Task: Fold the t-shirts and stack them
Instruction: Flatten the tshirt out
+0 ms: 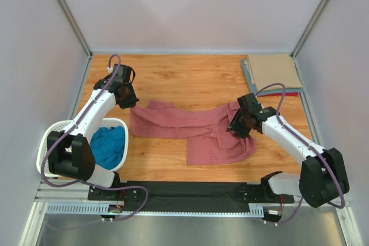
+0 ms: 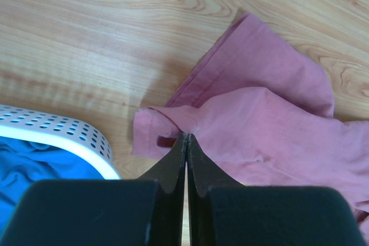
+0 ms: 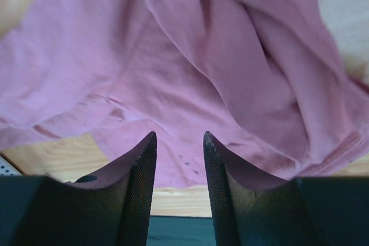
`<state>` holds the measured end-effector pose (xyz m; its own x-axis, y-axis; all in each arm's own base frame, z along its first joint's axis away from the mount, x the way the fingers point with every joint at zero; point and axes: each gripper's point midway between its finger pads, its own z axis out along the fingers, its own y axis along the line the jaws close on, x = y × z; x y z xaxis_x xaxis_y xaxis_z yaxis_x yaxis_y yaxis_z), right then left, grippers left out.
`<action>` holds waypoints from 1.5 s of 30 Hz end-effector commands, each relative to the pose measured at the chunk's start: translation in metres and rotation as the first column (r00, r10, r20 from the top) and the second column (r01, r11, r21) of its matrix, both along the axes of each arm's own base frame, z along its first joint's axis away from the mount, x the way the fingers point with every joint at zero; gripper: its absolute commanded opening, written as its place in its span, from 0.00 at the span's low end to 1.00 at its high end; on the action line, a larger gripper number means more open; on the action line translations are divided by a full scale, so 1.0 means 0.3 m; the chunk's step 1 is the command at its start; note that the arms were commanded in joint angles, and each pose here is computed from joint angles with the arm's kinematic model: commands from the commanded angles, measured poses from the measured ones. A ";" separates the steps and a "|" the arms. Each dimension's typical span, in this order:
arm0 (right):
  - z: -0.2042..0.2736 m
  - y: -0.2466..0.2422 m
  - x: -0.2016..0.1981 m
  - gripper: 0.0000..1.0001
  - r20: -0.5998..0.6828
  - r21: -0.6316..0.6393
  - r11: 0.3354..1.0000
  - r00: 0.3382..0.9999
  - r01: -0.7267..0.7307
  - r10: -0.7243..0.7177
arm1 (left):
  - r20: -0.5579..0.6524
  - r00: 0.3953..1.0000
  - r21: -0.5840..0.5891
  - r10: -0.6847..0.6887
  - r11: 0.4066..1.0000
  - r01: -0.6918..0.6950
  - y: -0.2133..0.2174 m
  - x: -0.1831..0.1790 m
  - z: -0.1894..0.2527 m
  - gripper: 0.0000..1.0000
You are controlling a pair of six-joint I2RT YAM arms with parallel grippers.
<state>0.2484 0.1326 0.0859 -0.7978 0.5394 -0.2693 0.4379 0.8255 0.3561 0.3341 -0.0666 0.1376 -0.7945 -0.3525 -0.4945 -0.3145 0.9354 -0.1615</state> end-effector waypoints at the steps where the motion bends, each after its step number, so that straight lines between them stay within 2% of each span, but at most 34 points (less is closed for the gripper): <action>1: -0.018 0.037 -0.022 0.40 -0.012 0.076 0.993 0.996 0.085 -0.084 | 0.046 0.999 -0.009 -0.026 1.000 0.026 -0.010 0.027 0.052 0.00; 5: -0.047 0.027 -0.063 0.40 -0.021 0.078 0.989 0.992 0.123 -0.122 | 0.054 0.998 -0.005 -0.028 1.000 0.029 -0.006 0.020 0.065 0.00; 10: -0.106 -0.020 -0.091 0.40 -0.014 0.015 0.986 0.986 0.165 -0.165 | 0.053 0.998 -0.003 -0.031 1.000 0.031 -0.005 0.018 0.063 0.00; 24: -0.128 0.001 -0.111 0.37 0.004 0.016 0.989 0.989 0.149 -0.149 | 0.040 0.999 -0.018 -0.034 0.999 0.034 -0.014 0.011 0.044 0.00; 28: -0.155 -0.006 -0.140 0.36 -0.007 -0.047 0.989 0.990 0.138 -0.139 | 0.037 0.998 -0.027 -0.041 0.999 0.042 -0.021 0.013 0.035 0.00; 45: -0.226 -0.052 -0.150 0.38 0.012 -0.099 0.979 0.984 0.179 -0.179 | 0.019 0.999 -0.040 -0.033 0.999 0.034 -0.024 -0.010 0.009 0.00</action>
